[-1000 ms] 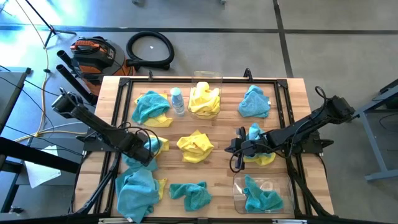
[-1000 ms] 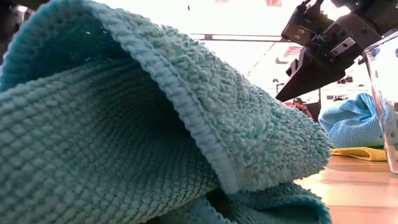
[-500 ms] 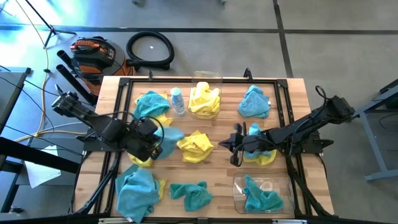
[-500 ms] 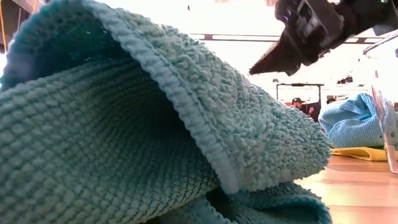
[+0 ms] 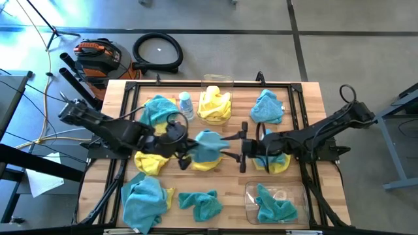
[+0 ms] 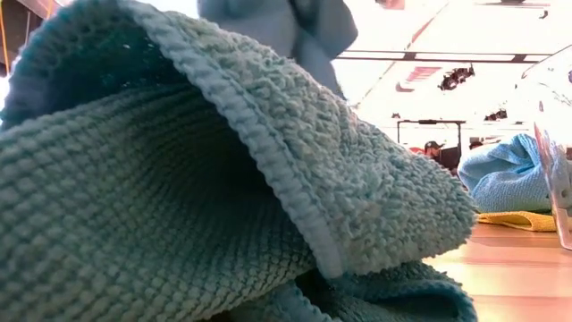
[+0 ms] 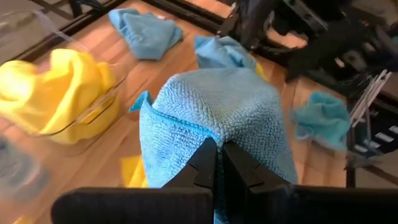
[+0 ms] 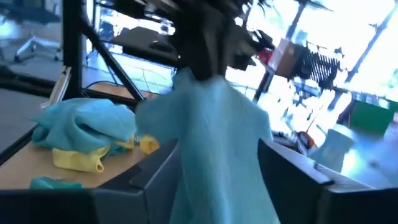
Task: Sort microfiber towel by color & place in baskets
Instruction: Put the blue towel into the bottom transparent bin
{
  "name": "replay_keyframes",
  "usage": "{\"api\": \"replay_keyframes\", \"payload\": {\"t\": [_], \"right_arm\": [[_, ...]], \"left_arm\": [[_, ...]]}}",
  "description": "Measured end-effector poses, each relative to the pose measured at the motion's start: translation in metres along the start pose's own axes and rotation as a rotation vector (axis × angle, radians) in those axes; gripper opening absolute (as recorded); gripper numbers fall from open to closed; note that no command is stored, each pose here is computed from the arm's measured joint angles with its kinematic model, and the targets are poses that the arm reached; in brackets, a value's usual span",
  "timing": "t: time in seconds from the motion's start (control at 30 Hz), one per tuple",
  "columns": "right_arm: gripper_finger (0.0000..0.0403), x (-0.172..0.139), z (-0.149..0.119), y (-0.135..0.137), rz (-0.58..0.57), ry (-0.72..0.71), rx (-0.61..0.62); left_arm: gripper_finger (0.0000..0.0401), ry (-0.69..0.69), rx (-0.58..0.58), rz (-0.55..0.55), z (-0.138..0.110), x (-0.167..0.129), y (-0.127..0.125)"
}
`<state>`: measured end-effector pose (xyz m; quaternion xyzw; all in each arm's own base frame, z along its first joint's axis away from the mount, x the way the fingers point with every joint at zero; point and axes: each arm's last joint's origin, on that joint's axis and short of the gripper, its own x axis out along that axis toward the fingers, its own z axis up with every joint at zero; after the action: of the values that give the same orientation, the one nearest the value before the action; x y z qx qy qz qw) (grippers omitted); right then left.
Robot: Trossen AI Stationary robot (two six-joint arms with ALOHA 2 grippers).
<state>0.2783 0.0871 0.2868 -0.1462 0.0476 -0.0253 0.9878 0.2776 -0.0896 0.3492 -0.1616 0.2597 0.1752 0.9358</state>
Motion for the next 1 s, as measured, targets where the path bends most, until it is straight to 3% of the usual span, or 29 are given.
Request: {"api": "replay_keyframes", "payload": {"t": [0.3, 0.57, 0.73, 0.87, 1.0], "right_arm": [[0.0236, 0.000, 0.007, 0.003, 0.043, 0.004, -0.064], [0.0236, 0.002, -0.001, 0.004, 0.016, 0.073, -0.041], [0.0234, 0.002, -0.001, 0.004, 0.010, 0.079, -0.040], [0.0206, 0.002, -0.003, 0.004, -0.011, 0.107, -0.039], [0.0142, 0.001, -0.005, 0.004, -0.012, 0.127, -0.024]], "left_arm": [[0.0000, -0.022, 0.006, -0.172, 0.026, 0.048, -0.007], [0.0000, -0.046, 0.107, -0.225, 0.053, 0.055, -0.027], [0.0000, -0.062, 0.141, -0.234, 0.058, 0.054, -0.031], [0.0000, -0.088, 0.174, -0.243, 0.060, 0.053, -0.032], [0.0005, -0.088, 0.199, -0.240, 0.060, 0.053, -0.032]]}}
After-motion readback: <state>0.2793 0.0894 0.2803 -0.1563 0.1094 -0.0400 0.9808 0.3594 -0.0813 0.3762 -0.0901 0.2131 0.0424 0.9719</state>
